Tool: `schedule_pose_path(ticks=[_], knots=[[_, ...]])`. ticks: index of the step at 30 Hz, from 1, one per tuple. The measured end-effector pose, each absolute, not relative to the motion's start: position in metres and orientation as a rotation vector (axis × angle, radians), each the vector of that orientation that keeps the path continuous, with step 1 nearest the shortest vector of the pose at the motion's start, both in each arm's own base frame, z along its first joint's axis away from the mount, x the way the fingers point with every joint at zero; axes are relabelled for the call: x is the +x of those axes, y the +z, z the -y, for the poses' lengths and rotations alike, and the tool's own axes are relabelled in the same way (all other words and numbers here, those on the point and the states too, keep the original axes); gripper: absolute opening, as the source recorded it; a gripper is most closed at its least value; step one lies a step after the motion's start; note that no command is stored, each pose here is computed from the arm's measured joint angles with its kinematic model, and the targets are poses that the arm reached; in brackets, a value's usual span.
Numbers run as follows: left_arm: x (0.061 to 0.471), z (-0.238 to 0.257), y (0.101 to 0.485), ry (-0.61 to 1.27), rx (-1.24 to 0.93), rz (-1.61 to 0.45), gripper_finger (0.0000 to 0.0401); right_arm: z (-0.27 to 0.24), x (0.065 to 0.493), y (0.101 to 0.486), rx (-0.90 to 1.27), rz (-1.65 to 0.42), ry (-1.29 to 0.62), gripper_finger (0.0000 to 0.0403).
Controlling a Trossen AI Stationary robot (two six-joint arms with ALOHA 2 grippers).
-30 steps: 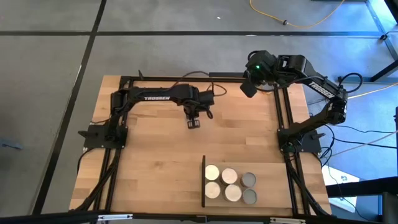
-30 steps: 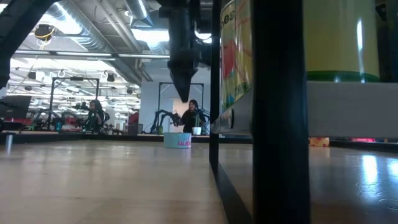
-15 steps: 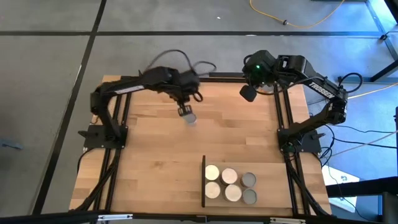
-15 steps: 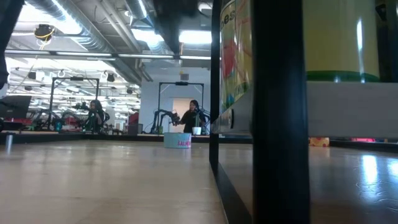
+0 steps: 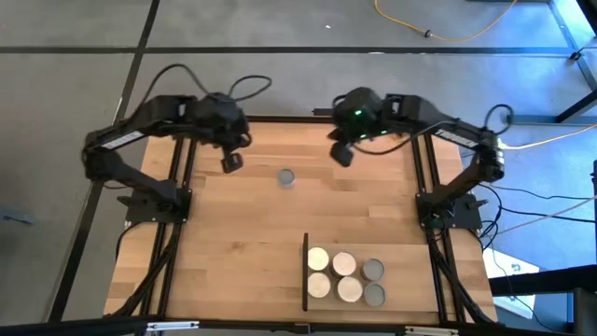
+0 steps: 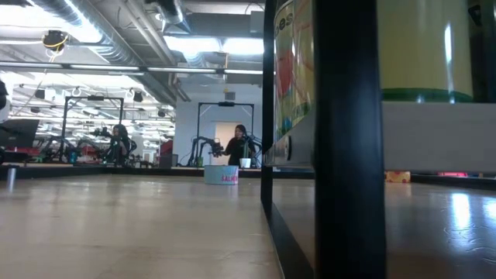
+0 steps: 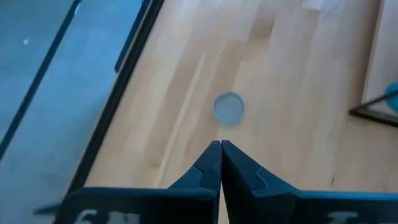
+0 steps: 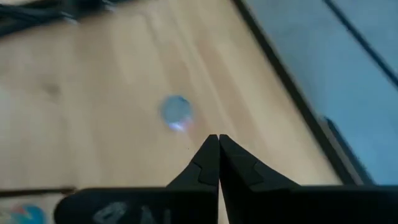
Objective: Pick and place cans onto a shelf
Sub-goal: Put the blue tuna can on the shelf
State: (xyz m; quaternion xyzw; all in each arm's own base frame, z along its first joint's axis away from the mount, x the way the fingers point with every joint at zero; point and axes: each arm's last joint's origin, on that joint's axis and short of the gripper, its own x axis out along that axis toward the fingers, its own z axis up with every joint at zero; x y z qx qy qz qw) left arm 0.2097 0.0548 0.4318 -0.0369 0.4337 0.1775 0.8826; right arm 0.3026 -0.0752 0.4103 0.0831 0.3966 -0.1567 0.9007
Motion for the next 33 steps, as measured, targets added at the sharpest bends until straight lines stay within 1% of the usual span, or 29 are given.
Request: schedule_pose_path(ticks=[4,12,17,21,30,33], knots=[[0.181,-0.044,0.417,0.376,-0.123,-0.901,0.0000,0.065,0.336,0.398,0.175,-0.788,-0.209,0.0009],[0.142,-0.027,0.385,0.379,-0.225,-0.856,0.0000,0.048,0.379,0.354,0.032,-0.924,-0.079,0.0010],[0.130,-0.021,0.371,0.397,-0.285,-0.843,0.0000,0.045,0.398,0.329,0.004,-0.970,-0.050,0.0016],[0.127,-0.018,0.365,0.392,-0.295,-0.844,0.0000,0.045,0.407,0.314,-0.066,-1.000,0.015,0.0026],[0.128,-0.015,0.365,0.364,-0.288,-0.833,0.0000,0.048,0.429,0.279,-0.178,-1.050,0.092,0.0078],[0.128,-0.015,0.365,0.368,-0.296,-0.832,0.0000,0.049,0.435,0.271,-0.230,-1.044,0.119,0.0086]])
